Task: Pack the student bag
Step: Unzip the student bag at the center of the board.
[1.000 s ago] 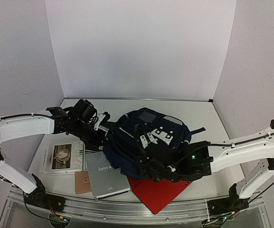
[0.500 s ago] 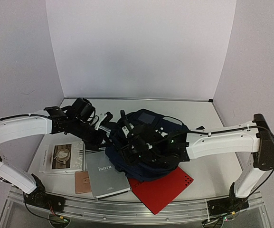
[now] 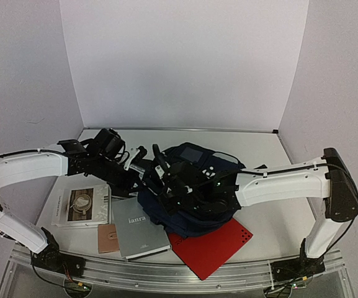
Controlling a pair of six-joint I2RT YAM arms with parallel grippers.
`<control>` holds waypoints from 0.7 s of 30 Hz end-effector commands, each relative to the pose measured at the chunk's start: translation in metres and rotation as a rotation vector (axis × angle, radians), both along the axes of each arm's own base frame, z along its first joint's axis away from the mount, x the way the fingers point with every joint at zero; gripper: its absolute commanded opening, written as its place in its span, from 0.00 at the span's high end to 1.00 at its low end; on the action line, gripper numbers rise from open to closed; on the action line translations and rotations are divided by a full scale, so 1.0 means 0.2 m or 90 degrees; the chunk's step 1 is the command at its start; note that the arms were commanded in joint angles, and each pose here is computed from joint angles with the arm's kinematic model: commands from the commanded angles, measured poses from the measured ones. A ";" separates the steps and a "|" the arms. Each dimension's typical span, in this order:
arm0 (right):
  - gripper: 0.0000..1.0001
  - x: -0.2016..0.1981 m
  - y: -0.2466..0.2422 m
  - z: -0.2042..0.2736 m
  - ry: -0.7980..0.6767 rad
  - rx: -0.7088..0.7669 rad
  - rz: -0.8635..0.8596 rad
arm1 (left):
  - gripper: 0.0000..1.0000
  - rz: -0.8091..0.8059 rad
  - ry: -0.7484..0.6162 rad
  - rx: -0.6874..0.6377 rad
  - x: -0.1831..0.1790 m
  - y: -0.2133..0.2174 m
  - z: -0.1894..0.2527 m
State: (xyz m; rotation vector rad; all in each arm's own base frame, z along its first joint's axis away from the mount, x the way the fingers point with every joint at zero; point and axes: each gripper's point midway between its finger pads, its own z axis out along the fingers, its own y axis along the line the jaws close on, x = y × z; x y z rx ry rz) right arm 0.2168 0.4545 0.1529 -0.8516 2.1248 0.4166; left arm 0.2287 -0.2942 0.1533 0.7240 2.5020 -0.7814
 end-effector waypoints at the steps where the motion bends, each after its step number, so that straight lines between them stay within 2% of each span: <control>1: 1.00 -0.08 -0.12 0.10 0.005 0.023 -0.002 | 1.00 0.102 -0.055 0.036 0.20 0.14 0.03; 5: 1.00 -0.19 -0.20 0.05 0.003 -0.014 -0.005 | 1.00 0.146 -0.060 0.083 0.29 0.22 -0.01; 12: 1.00 -0.37 -0.19 0.08 0.020 0.002 0.025 | 1.00 0.228 -0.077 0.159 0.44 0.34 -0.09; 21: 1.00 -0.48 -0.23 0.05 0.040 -0.014 0.042 | 1.00 0.304 -0.060 0.203 0.53 0.50 -0.17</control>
